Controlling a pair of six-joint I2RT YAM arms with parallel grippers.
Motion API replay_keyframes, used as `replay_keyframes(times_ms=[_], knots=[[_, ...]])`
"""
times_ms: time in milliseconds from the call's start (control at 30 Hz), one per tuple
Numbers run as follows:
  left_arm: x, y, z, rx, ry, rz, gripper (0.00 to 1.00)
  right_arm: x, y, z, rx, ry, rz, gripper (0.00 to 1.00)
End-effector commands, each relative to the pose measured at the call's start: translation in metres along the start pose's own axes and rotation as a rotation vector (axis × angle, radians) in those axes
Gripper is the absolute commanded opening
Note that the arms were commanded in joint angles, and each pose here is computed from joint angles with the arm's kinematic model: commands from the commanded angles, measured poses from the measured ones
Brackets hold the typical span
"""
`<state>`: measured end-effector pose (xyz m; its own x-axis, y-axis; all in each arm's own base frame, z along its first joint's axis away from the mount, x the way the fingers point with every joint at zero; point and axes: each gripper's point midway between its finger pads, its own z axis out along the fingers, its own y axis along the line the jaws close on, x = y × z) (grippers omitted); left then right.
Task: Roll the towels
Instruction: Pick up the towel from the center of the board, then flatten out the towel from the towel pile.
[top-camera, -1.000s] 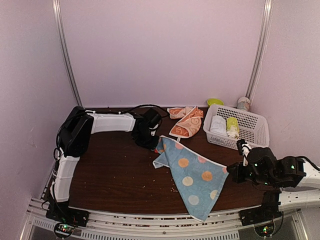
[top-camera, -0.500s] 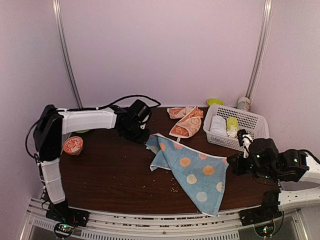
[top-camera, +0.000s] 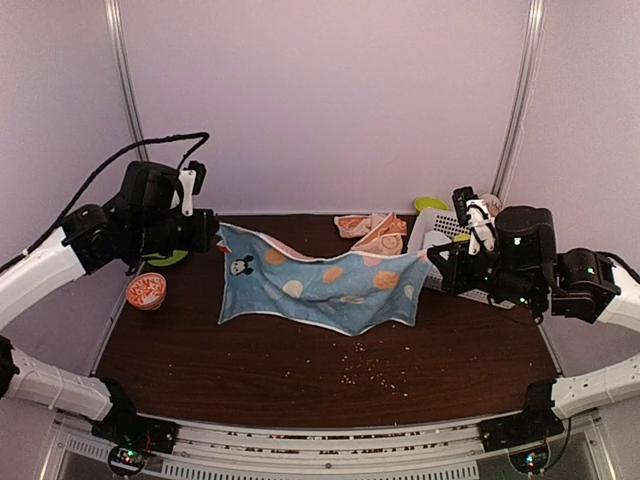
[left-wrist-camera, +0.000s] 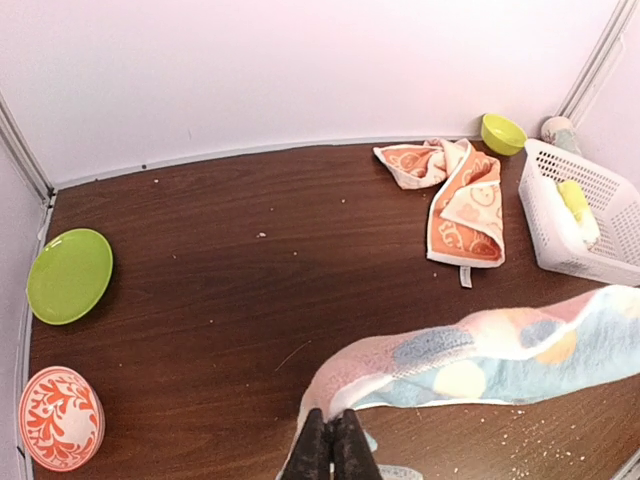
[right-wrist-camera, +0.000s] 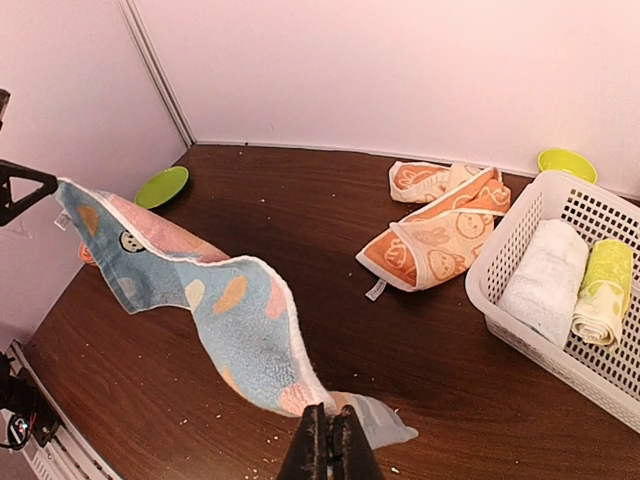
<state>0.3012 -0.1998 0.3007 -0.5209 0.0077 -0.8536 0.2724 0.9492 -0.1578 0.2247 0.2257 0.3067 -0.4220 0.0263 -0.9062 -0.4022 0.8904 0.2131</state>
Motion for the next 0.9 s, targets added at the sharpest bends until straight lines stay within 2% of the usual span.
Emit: replay_keyframes(times_ms=[0, 100, 200, 333, 433, 600, 867], knots=[[0.045, 0.014, 0.001, -0.003, 0.056, 0.022, 0.00, 0.017, -0.010, 0.008, 0.041, 0.031, -0.020, 0.00], [0.054, 0.018, -0.013, 0.030, 0.036, 0.037, 0.00, 0.029, -0.017, 0.001, 0.038, 0.038, 0.017, 0.00], [0.033, 0.018, -0.048, 0.091, -0.089, 0.052, 0.00, 0.025, -0.027, -0.016, 0.029, 0.006, 0.042, 0.00], [-0.004, 0.013, -0.103, 0.198, -0.274, 0.088, 0.00, -0.004, -0.029, -0.052, -0.039, -0.079, 0.041, 0.00], [-0.013, 0.006, -0.133, 0.282, -0.343, 0.117, 0.00, -0.019, -0.029, -0.073, -0.092, -0.123, 0.033, 0.00], [-0.006, -0.011, -0.152, 0.424, -0.351, 0.128, 0.00, -0.025, -0.029, -0.090, -0.139, -0.143, 0.023, 0.00], [0.008, -0.033, -0.167, 0.603, -0.326, 0.095, 0.00, -0.012, -0.007, -0.096, -0.278, -0.090, 0.007, 0.00]])
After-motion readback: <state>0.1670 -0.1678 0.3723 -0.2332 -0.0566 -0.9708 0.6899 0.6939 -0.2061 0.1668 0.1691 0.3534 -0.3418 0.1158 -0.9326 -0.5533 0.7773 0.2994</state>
